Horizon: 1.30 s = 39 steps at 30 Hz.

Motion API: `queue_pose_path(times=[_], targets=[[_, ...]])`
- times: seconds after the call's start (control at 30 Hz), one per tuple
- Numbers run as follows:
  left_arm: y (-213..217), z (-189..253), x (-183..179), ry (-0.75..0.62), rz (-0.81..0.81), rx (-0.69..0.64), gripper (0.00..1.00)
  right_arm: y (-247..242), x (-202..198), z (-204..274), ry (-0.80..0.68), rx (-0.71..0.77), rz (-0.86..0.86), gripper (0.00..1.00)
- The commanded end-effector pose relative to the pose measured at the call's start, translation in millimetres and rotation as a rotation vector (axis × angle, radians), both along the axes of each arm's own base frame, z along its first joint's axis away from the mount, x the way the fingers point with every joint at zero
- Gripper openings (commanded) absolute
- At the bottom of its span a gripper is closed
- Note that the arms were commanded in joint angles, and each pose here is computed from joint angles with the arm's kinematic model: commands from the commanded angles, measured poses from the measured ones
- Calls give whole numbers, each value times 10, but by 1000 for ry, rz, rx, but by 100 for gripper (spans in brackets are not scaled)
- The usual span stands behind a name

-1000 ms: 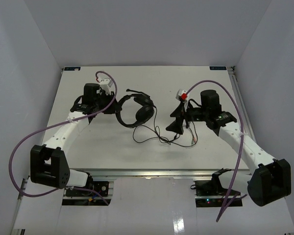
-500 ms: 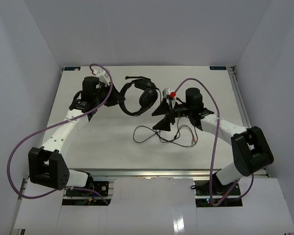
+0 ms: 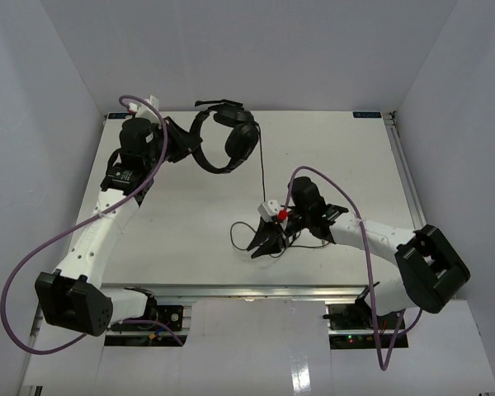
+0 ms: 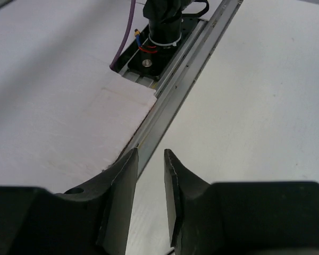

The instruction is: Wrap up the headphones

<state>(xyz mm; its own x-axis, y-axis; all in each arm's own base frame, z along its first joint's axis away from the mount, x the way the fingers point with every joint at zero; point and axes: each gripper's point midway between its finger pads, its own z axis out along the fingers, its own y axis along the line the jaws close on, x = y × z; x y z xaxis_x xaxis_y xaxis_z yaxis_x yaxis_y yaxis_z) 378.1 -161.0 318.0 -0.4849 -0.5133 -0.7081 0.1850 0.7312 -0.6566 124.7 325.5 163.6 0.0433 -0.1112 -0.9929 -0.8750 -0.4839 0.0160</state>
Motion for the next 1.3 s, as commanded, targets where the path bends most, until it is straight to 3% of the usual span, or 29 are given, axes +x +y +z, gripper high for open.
queue_pose_path(times=[0.0,0.13,0.2,0.27,0.37,0.47,0.53,0.6,0.7,0.87,0.97,1.07,1.27], targets=[[464,824,186,-182,243,-137,0,-46,-2,-35,-148,-63,-70,24],[699,879,375,-206,374,-160,0,-142,356,-199,-191,-250,-297,15],[735,835,518,-204,397,-120,0,-260,483,-303,-196,-362,-392,8],[725,759,656,-189,394,-66,0,-376,633,-344,-234,-441,-481,8],[596,630,788,-179,359,45,0,-585,871,-360,-335,-565,-585,8],[489,338,885,-164,332,246,0,-985,1334,-238,-586,-724,-759,8],[438,131,896,-137,322,308,0,-1221,1563,-64,-696,-778,-871,8],[478,-32,871,-111,334,336,0,-1287,1611,53,-699,-764,-881,8],[515,-105,798,-114,351,324,0,-1222,1460,156,-556,-654,-766,8],[467,133,597,-162,330,230,0,-779,529,240,-107,-339,-285,14],[458,331,375,-208,311,167,0,-653,331,283,116,-267,-165,18],[481,624,92,-283,294,110,0,-575,414,209,211,-290,-139,17],[542,1039,-445,-390,246,80,0,-504,642,54,191,-325,-147,16]])
